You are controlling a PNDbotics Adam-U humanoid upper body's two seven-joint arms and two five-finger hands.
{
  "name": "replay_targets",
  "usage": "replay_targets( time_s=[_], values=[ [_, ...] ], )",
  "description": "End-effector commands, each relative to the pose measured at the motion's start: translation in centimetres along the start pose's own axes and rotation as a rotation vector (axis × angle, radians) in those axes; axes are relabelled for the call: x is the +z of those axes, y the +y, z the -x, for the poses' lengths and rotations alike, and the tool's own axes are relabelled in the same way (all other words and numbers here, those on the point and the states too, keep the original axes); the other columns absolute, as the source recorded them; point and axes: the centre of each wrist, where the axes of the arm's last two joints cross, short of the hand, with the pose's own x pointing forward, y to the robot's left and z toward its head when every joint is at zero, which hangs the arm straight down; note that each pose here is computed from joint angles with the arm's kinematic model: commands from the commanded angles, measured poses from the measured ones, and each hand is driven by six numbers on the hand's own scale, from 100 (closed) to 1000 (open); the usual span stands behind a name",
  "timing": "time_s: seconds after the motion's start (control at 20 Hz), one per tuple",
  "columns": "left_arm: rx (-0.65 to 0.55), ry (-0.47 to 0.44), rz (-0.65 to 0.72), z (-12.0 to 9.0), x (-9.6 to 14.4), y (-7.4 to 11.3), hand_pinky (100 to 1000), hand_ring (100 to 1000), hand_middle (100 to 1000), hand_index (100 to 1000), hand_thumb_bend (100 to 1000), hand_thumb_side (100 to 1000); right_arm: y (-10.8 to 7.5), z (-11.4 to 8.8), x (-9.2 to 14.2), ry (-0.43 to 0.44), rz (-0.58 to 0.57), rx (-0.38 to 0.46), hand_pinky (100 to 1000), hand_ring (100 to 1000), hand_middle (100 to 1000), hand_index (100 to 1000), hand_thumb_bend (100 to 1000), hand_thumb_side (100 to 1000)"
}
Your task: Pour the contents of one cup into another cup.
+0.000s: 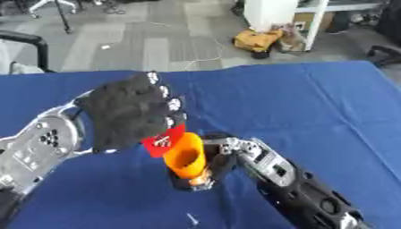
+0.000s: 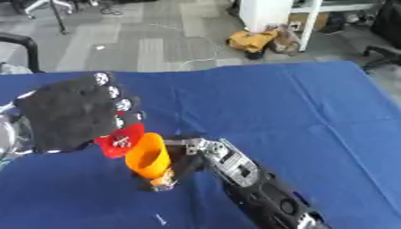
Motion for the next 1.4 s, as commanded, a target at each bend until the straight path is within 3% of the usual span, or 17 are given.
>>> replay_targets(
  time_s=[0.05,0.75,1.2,1.4],
  values=[
    [-0.024,0.013,-0.006,0.6,0.1,0.2,310,314,296,694,532,100,-0.4,-0.7,0.1,-0.013,0.001,0.016,319,543,271,457,106,100],
    [-0.041,0.012,-0.006,0.7,0.1,0.3,312,314,296,693,518,100,-0.4,-0.7,0.1,-0.013,-0.001,0.014,319,544,270,456,104,100],
    [-0.079,0.048,-0.028,1.8,0.9,1.6,321,316,297,694,540,100,-0.4,-0.6,0.2,-0.01,0.003,0.01,319,545,270,455,106,100],
    [-0.067,0.02,-0.013,1.2,0.6,1.3,316,317,297,693,535,100,-0.4,-0.6,0.2,-0.011,0.001,0.011,319,545,270,455,107,100]
  ],
)
